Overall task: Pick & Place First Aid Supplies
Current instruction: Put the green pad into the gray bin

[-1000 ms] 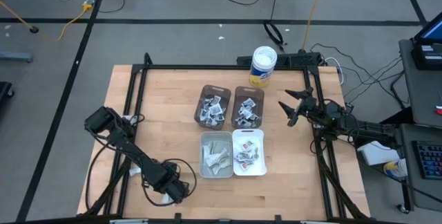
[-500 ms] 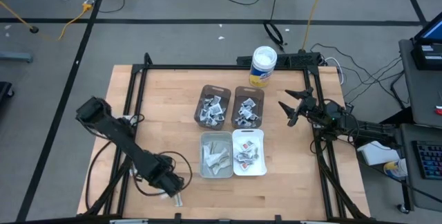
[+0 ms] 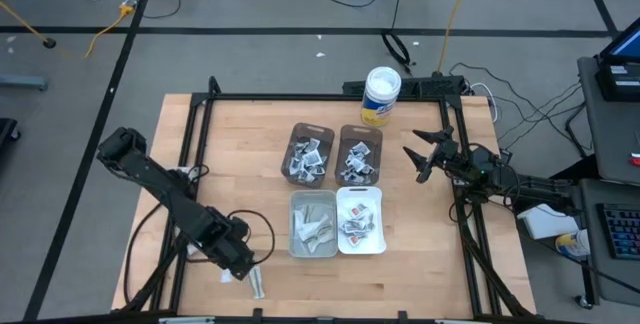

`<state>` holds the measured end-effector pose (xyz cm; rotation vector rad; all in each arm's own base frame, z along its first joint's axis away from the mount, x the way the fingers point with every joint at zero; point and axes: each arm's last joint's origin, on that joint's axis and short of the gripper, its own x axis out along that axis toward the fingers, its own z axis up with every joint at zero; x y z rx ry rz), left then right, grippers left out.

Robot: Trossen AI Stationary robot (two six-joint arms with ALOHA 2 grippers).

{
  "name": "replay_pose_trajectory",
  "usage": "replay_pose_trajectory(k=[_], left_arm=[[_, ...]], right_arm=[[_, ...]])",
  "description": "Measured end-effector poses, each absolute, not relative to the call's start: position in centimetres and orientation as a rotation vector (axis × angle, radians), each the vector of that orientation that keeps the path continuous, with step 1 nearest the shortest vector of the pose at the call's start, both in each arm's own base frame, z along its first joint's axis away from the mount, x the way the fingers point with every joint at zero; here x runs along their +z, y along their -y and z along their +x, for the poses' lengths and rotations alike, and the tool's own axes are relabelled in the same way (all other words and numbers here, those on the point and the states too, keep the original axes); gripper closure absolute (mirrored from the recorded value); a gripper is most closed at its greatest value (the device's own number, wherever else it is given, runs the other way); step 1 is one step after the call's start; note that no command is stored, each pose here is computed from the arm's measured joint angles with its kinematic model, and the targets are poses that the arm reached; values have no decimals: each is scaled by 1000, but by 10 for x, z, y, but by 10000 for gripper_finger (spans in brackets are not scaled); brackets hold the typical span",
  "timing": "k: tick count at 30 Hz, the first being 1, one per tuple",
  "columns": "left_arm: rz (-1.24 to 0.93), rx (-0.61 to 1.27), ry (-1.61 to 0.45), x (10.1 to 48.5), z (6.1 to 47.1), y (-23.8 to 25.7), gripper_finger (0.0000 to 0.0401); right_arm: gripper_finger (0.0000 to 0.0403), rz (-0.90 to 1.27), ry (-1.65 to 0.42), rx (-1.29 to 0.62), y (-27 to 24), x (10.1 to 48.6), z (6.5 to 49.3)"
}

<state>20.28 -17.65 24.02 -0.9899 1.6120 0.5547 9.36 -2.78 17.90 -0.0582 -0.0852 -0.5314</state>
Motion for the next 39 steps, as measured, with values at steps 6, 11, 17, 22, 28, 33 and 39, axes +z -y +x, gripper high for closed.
replay_pose_trajectory(k=[6, 11, 17, 22, 28, 33, 39], left_arm=[[-948, 541, -1668, 236, 220, 155, 393], [-896, 540, -1657, 240, 256, 127, 396], [-804, 507, -1661, 249, 300, 101, 397], [-756, 456, -1654, 257, 337, 88, 398], [-700, 405, -1601, 264, 383, 74, 398], [-684, 357, -1563, 270, 411, 66, 397], [-655, 367, -1550, 267, 420, 65, 397]], right_arm=[[124, -58, 85, -531, 28, 179, 94], [124, -58, 86, -531, 28, 179, 94], [124, -58, 85, -531, 28, 179, 94], [124, -58, 85, -531, 28, 179, 94], [124, -58, 85, -531, 28, 179, 94], [124, -58, 86, -532, 28, 179, 94], [124, -58, 86, -531, 28, 179, 94]])
